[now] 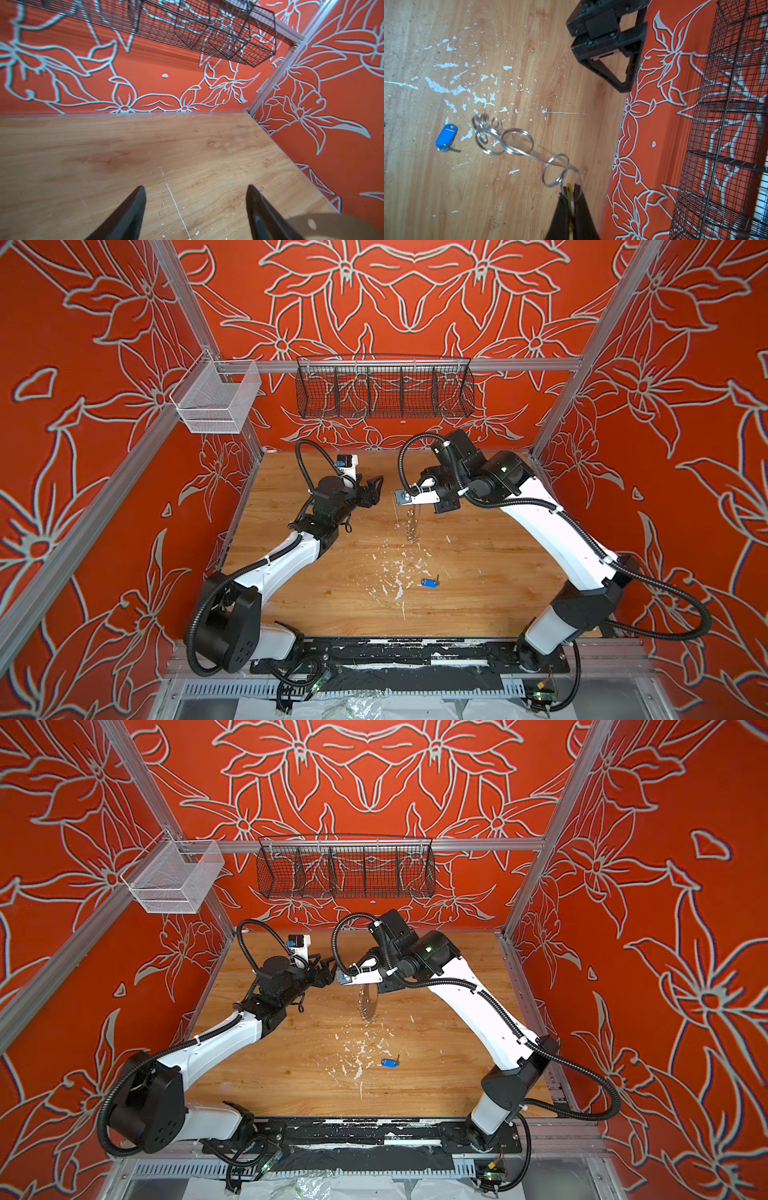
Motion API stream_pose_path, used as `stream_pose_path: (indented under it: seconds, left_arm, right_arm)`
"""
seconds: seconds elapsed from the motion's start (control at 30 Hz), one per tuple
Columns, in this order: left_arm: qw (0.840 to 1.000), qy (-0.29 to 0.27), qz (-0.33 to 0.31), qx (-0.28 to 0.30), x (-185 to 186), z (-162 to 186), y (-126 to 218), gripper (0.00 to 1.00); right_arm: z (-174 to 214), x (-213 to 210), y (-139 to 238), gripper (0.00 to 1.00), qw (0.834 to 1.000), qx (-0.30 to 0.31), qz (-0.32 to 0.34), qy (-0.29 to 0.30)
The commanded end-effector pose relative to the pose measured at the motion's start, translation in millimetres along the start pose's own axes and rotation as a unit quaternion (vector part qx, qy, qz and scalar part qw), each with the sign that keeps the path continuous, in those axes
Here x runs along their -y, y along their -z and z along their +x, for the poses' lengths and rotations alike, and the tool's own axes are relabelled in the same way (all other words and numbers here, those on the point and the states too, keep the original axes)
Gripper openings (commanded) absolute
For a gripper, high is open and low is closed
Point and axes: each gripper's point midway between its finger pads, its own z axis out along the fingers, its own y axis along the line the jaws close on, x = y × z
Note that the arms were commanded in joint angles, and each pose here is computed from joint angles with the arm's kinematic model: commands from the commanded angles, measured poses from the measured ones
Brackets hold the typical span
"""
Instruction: Put the keys on the keyring
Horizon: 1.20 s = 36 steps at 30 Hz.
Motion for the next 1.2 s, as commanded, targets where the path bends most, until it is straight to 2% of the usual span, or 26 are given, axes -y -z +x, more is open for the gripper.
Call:
stream_pose_path:
  seconds: [0.0,0.13,0.2,0.3,0.43,0.63,1.17]
  left_arm:
    - [0.993,-0.046,0.102,0.023,35.8,-10.7,1.9,0.72]
    - [0.983,-0.081,0.164,0.027,58.5,-8.0,11.3,0.64]
    - [0.978,-0.094,0.182,0.030,64.3,-6.0,15.9,0.60]
    - [0.971,-0.111,0.206,0.038,72.4,-3.3,22.6,0.58]
    - [0.971,-0.116,0.205,0.038,72.8,-2.6,22.6,0.58]
    - [0.971,-0.115,0.205,0.040,72.8,-2.6,22.8,0.58]
    - [0.972,-0.118,0.200,0.041,73.0,-3.8,26.6,0.58]
  right_arm:
    - [-5.0,-1.7,12.6,0.00,0.999,0.028,0.014,-0.008]
    - [-0.5,1.1,7.5,0.00,1.000,0.021,0.016,-0.003]
    - [4.8,-3.9,2.6,0.00,1.000,0.012,0.010,0.019]
    - [12.1,4.5,-13.0,0.00,0.996,0.005,0.064,0.067]
    - [16.4,16.0,-16.2,0.00,0.989,0.015,0.121,0.085]
    - [11.8,10.0,-5.9,0.00,0.991,0.036,0.103,0.076]
    - [14.8,10.9,-12.8,0.00,0.991,0.027,0.104,0.080]
